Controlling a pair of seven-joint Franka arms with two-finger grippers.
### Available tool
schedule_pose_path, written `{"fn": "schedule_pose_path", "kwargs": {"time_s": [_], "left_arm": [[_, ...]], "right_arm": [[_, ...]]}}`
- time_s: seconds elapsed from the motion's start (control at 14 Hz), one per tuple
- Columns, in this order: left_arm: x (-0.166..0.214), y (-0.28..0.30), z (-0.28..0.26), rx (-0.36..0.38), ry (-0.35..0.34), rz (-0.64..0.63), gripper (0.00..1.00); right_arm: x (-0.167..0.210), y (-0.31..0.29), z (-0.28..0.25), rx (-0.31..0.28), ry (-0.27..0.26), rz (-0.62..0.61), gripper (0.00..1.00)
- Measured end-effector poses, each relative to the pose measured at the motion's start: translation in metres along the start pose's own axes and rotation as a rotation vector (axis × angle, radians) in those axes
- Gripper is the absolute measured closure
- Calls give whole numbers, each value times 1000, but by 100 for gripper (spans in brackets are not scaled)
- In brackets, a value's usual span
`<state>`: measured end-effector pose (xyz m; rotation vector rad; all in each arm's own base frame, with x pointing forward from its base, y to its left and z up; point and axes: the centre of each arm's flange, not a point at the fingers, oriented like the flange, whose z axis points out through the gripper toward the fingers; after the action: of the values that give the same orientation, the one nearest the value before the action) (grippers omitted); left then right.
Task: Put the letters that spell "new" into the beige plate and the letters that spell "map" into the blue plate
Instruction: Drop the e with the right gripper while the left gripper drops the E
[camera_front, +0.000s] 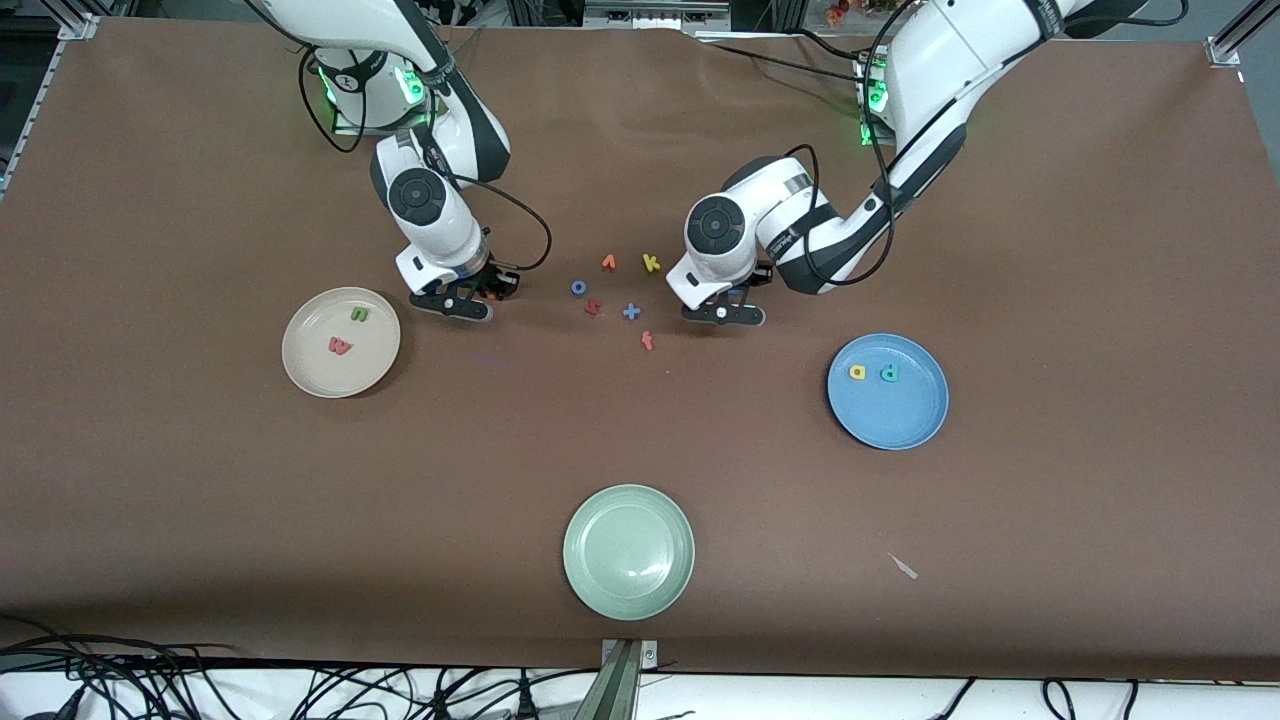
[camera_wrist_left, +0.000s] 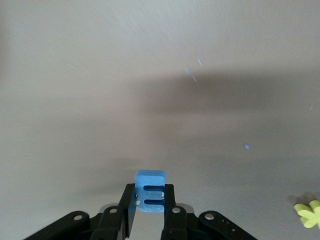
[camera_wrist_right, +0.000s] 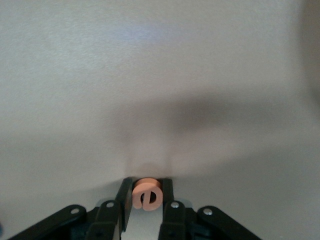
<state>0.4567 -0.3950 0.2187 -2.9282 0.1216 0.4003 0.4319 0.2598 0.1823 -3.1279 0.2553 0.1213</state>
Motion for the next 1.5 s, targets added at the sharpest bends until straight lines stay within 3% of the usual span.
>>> {"fn": "schedule_pose_path", "kwargs": {"time_s": [0.43, 0.78, 0.85, 1.0, 1.35, 1.5], "left_arm": [[49, -58, -64, 2, 17, 75, 74], [98, -144, -83, -44, 36, 226, 74], [106, -163, -80, -49, 32, 263, 74], [123, -203, -61, -52, 11, 309, 74], [164, -254, -10, -20, 66, 384, 74], [169, -257, 7, 21, 68, 405, 74]], "right_arm": [[56, 92, -49, -35, -62, -163, 72], [87, 168, -58, -40, -64, -243, 72], [91, 174, -58, -43, -62, -238, 68], [97, 174, -65, -44, -69, -236, 48], [132, 144, -166, -37, -252, -261, 1], [141, 138, -208, -37, -285, -266, 0]]}}
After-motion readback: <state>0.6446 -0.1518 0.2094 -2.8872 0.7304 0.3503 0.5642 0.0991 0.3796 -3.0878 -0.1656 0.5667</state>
